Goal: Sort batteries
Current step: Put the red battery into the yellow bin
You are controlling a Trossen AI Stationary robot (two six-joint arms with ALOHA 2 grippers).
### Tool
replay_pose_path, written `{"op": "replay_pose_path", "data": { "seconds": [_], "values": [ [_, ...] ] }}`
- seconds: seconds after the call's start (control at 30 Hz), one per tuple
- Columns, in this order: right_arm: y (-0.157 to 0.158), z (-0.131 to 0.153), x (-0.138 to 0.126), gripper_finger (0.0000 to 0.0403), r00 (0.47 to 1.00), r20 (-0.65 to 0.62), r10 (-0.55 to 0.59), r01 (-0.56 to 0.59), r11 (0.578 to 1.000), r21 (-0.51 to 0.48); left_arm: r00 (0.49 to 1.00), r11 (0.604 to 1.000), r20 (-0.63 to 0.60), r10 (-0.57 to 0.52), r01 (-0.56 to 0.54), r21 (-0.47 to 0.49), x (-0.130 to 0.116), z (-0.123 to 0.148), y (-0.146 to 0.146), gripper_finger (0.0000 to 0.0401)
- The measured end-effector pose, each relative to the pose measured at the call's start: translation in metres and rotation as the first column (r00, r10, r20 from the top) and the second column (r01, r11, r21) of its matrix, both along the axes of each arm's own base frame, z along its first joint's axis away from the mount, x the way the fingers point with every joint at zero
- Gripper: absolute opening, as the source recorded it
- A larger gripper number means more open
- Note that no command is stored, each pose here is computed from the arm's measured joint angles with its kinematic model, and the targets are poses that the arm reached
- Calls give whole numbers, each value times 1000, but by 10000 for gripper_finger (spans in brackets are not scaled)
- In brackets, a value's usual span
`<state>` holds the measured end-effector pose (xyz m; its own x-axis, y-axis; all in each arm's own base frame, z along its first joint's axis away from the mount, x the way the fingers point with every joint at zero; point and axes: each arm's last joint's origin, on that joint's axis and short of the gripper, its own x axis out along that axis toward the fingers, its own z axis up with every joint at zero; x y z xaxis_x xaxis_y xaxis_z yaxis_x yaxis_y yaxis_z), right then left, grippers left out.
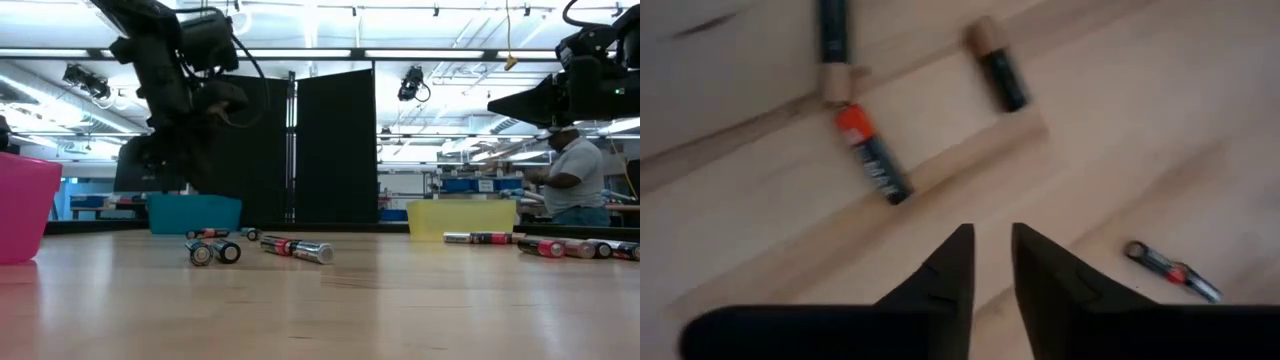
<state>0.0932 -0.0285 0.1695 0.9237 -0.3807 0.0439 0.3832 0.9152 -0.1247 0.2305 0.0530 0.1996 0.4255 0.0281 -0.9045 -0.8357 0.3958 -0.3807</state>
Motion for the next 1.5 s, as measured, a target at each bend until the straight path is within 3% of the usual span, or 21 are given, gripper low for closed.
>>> {"op": "replay_pose_path", "data": {
  "seconds": [0.2, 0.37, 0.73, 1.23, 1.5],
  "values": [
    [0, 0, 0, 39, 1000, 0, -1, 1, 1000, 0, 996, 999, -70, 48, -49, -9, 2, -10, 10, 157],
    [0, 0, 0, 39, 1000, 0, -1, 1, 1000, 0, 992, 998, -116, 58, -60, -19, 8, -25, 15, 180],
    [0, 0, 0, 39, 1000, 0, -3, 3, 1000, 0, 986, 998, -154, 67, -69, -6, 19, -47, 20, 181],
    [0, 0, 0, 39, 1000, 0, -2, 2, 1000, 0, 983, 998, -174, 59, -56, 24, 19, -49, 21, 181],
    [0, 0, 0, 39, 1000, 0, -3, 3, 1000, 0, 980, 999, -195, 47, -43, 23, 17, -50, 20, 158]
  ]
}}
